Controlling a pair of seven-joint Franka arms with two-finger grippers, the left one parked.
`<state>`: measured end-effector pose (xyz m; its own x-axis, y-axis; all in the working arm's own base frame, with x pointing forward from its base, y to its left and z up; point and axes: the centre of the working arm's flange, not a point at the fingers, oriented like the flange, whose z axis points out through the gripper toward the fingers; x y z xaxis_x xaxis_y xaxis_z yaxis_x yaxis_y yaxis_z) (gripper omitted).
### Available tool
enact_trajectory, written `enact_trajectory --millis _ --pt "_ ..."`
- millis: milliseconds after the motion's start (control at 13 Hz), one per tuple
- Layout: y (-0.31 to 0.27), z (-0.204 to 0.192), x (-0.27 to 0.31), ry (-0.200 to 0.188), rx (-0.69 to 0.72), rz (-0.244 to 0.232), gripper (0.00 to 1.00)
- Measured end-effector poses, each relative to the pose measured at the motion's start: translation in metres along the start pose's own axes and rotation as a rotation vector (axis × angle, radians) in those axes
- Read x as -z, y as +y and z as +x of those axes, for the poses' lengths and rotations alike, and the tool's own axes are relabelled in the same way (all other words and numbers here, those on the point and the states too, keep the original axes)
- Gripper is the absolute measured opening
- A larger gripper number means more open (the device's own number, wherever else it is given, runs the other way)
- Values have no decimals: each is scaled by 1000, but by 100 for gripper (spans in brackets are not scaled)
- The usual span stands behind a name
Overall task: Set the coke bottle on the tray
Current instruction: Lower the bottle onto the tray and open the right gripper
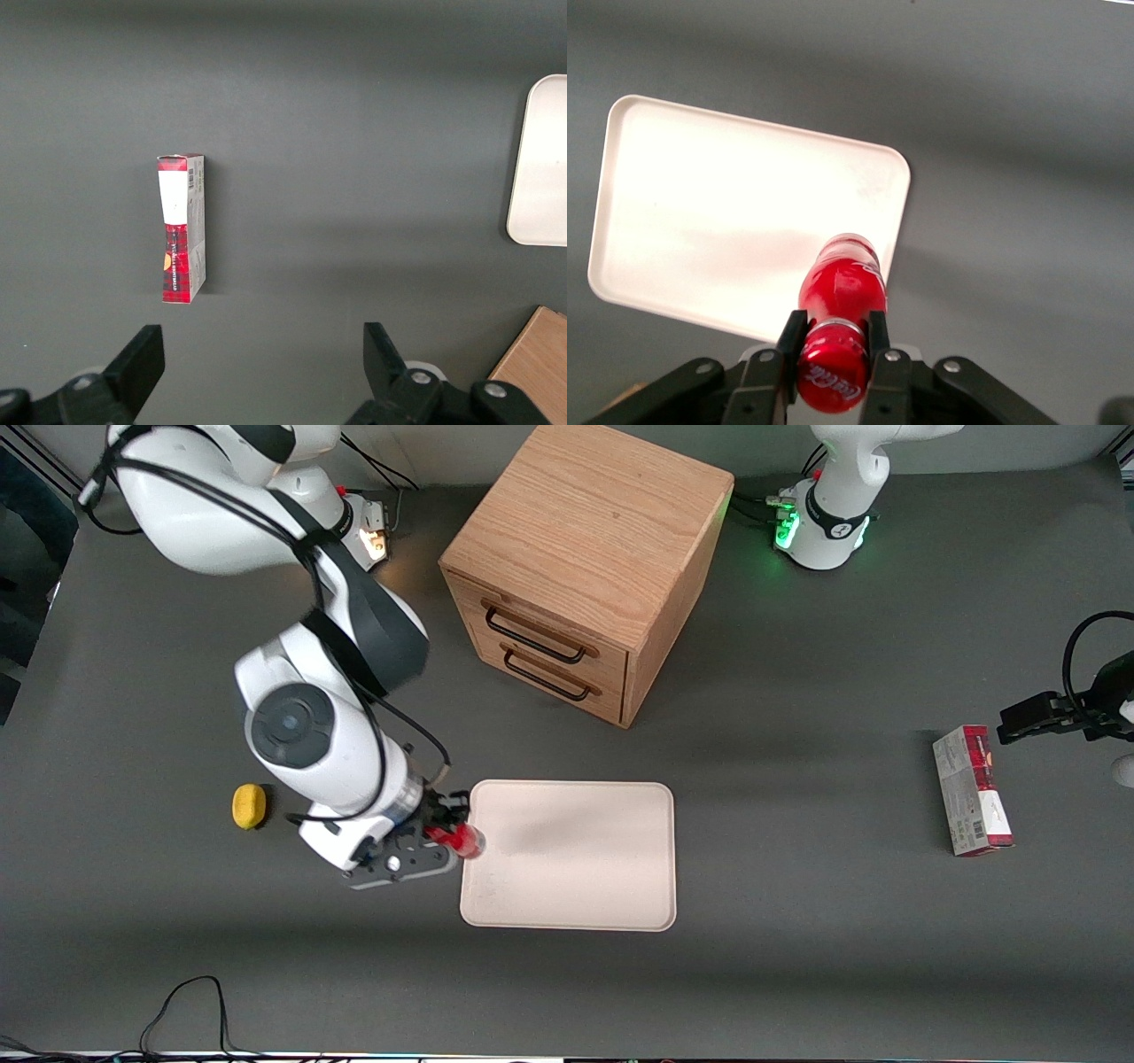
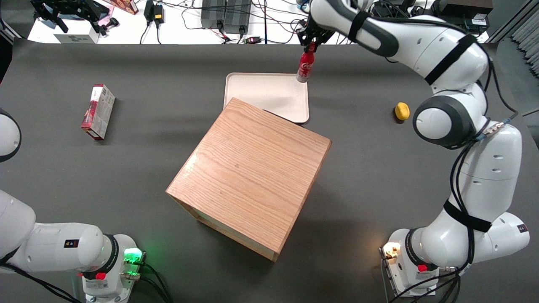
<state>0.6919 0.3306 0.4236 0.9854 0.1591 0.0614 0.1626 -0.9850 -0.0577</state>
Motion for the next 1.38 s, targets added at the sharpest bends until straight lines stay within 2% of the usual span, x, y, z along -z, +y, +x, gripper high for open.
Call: enact_trajectory --millis 231,615,923,1077,1231,1385 --pt "-3 9 -55 54 26 -3 32" --pt "3 15 -83 84 50 -45 32" --pt "3 18 -102 104 41 -31 32" --pt "3 19 -106 119 44 -27 36" --pt "3 22 -104 152 51 -45 56" --pt "3 23 -94 170 24 -42 78"
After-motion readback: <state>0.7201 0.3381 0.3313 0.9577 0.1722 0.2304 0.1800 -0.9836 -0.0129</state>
